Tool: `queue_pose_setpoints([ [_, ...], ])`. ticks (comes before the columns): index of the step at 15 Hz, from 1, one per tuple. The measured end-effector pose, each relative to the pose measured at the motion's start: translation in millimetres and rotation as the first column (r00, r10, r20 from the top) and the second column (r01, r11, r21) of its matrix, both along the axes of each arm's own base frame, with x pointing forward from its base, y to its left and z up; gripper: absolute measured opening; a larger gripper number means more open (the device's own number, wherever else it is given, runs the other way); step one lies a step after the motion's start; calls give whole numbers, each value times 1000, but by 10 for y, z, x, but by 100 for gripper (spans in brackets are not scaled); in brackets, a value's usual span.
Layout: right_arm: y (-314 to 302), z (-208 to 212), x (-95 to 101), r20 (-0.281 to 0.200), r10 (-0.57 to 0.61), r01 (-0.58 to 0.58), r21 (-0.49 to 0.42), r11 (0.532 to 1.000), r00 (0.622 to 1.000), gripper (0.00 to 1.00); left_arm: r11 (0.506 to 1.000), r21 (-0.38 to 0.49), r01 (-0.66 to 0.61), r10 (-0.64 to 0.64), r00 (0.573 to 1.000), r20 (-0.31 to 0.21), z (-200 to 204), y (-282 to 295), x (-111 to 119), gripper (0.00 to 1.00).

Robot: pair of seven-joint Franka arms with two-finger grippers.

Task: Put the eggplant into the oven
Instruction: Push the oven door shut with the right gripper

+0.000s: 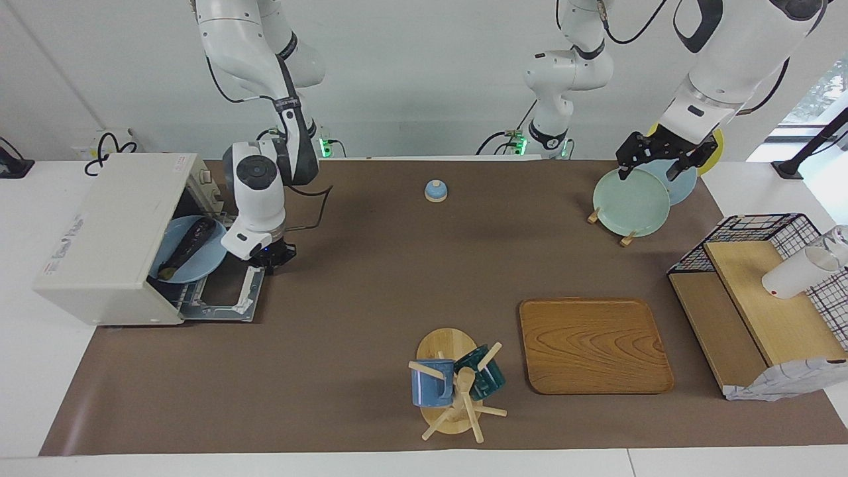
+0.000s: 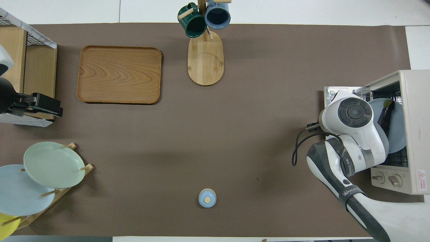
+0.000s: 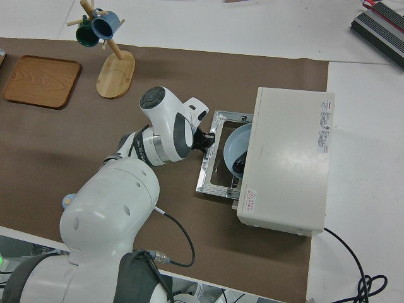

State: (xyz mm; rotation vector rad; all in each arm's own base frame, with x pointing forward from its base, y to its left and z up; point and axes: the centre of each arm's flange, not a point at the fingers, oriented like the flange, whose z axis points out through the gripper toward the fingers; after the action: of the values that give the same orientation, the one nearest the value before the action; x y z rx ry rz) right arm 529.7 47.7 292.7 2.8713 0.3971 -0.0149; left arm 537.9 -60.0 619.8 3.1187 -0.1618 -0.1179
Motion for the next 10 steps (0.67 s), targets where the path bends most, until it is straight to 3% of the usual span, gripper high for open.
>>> queue_pose_setpoints([
  [5,30,111,44,-47,97,-99,-22,995,994,2,1000,0,0,0,1000,0,0,0,0,100],
  [10,-70,666,119,-68,119,-122,-45,992,991,2,1000,0,0,0,1000,0,0,0,0,100],
])
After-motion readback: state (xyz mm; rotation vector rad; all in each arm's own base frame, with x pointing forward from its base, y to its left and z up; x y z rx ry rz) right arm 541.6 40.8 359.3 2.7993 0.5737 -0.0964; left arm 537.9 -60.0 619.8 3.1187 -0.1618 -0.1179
